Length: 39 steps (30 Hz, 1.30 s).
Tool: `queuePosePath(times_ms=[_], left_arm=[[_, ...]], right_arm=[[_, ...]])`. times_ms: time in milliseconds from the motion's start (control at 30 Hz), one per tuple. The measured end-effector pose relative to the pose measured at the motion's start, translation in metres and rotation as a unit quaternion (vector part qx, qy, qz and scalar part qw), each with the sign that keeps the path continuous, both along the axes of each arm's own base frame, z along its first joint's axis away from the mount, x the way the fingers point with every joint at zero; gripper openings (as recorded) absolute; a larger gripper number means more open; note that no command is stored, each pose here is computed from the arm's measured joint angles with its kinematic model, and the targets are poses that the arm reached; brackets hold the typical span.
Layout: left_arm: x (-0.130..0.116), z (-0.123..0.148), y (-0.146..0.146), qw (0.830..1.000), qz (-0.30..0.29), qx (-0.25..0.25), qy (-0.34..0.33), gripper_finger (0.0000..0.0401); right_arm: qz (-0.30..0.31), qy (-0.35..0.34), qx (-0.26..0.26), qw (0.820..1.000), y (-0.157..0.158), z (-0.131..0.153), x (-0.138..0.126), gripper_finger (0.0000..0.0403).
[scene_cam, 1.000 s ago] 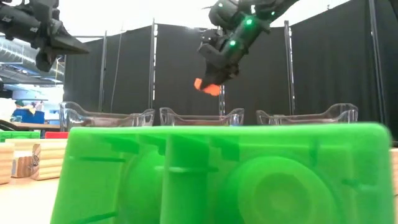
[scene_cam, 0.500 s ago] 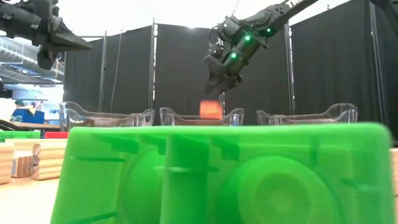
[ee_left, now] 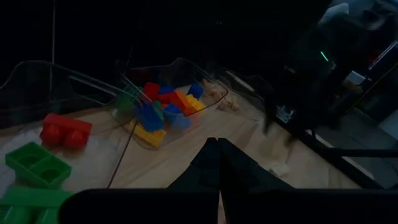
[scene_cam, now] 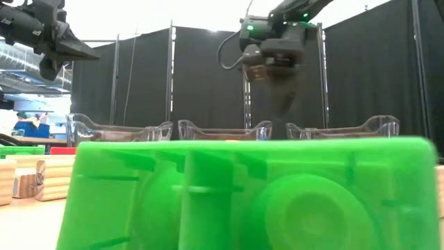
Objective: Sort blocks by size
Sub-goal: Put the brown wooden block into the right transparent bin
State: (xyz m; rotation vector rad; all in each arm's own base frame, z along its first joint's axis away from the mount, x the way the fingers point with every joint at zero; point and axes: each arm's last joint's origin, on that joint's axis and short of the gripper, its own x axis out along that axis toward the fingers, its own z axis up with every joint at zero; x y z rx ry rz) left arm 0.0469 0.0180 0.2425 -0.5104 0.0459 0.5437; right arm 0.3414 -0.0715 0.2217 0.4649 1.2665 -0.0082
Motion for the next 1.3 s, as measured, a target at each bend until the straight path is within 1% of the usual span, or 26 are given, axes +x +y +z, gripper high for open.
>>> queuePosePath(times_ms=[100, 133, 200, 267, 367, 433, 467, 633, 767, 833, 867, 933, 967, 1000, 1100, 1200, 1233, 1300], left_arm=[[0.0, -0.002, 0.0, 1.0, -0.003, -0.006, 0.008, 0.0002], [0.0, -0.002, 0.0, 1.0, -0.004, -0.007, 0.009, 0.0002], [0.0, -0.002, 0.0, 1.0, -0.006, -0.008, 0.009, 0.0002], [0.0, -0.002, -0.001, 1.0, -0.008, -0.008, 0.01, 0.0002], [0.0, -0.002, -0.001, 1.0, -0.008, -0.008, 0.01, 0.0002], [0.0, -0.002, -0.001, 1.0, -0.007, -0.008, 0.01, 0.0002], [0.0, -0.002, -0.001, 1.0, -0.007, -0.008, 0.01, 0.0002], [0.0, -0.002, -0.001, 1.0, -0.007, -0.008, 0.01, 0.0002], [0.0, -0.002, -0.001, 1.0, -0.008, -0.007, 0.01, 0.0002], [0.0, -0.002, -0.001, 1.0, -0.008, -0.007, 0.01, 0.0002], [0.0, -0.002, -0.001, 1.0, -0.008, -0.007, 0.01, 0.0002], [0.0, -0.002, 0.0, 1.0, -0.007, -0.006, 0.011, 0.0002], [0.0, -0.002, 0.0, 1.0, -0.008, -0.006, 0.011, 0.0002], [0.0, -0.002, 0.0, 1.0, -0.008, -0.006, 0.011, 0.0002], [0.0, -0.002, -0.001, 1.0, -0.008, -0.006, 0.011, 0.0002], [0.0, -0.002, 0.0, 1.0, -0.007, -0.006, 0.011, 0.0002], [0.0, -0.002, 0.0, 1.0, -0.007, -0.006, 0.011, 0.0002], [0.0, -0.002, -0.001, 1.0, -0.008, -0.006, 0.011, 0.0002]], right_arm=[[0.031, 0.037, 0.011, 0.999, 0.037, -0.024, -0.006, 0.0247], [0.031, 0.044, 0.012, 0.998, 0.047, -0.032, -0.009, 0.0246], [0.01, 0.038, 0.002, 0.999, 0.061, -0.041, -0.013, 0.0245], [-0.017, 0.021, -0.026, 0.999, 0.071, -0.045, -0.018, 0.0246], [-0.046, 0.019, -0.101, 0.994, 0.082, -0.05, -0.027, 0.0245], [-0.046, 0.031, -0.14, 0.989, 0.087, -0.058, -0.034, 0.0244], [-0.043, 0.036, -0.146, 0.988, 0.09, -0.062, -0.037, 0.0244], [-0.051, 0.054, -0.118, 0.99, 0.096, -0.084, -0.052, 0.0244], [-0.063, 0.055, -0.105, 0.991, 0.096, -0.092, -0.059, 0.0238], [-0.075, 0.058, -0.107, 0.99, 0.092, -0.093, -0.06, 0.021], [-0.08, 0.061, -0.104, 0.99, 0.09, -0.093, -0.06, 0.0185], [-0.087, 0.063, -0.09, 0.99, 0.086, -0.093, -0.06, 0.0119], [-0.089, 0.062, -0.087, 0.99, 0.085, -0.094, -0.059, 0.0111], [-0.091, 0.06, -0.083, 0.991, 0.083, -0.094, -0.059, 0.0117], [-0.102, 0.055, -0.07, 0.991, 0.077, -0.09, -0.055, 0.0117], [-0.105, 0.041, -0.077, 0.991, 0.069, -0.078, -0.051, 0.0117], [-0.108, 0.025, -0.085, 0.99, 0.063, -0.07, -0.05, 0.0117], [-0.121, -0.016, -0.098, 0.988, 0.051, -0.044, -0.051, 0.0117]])
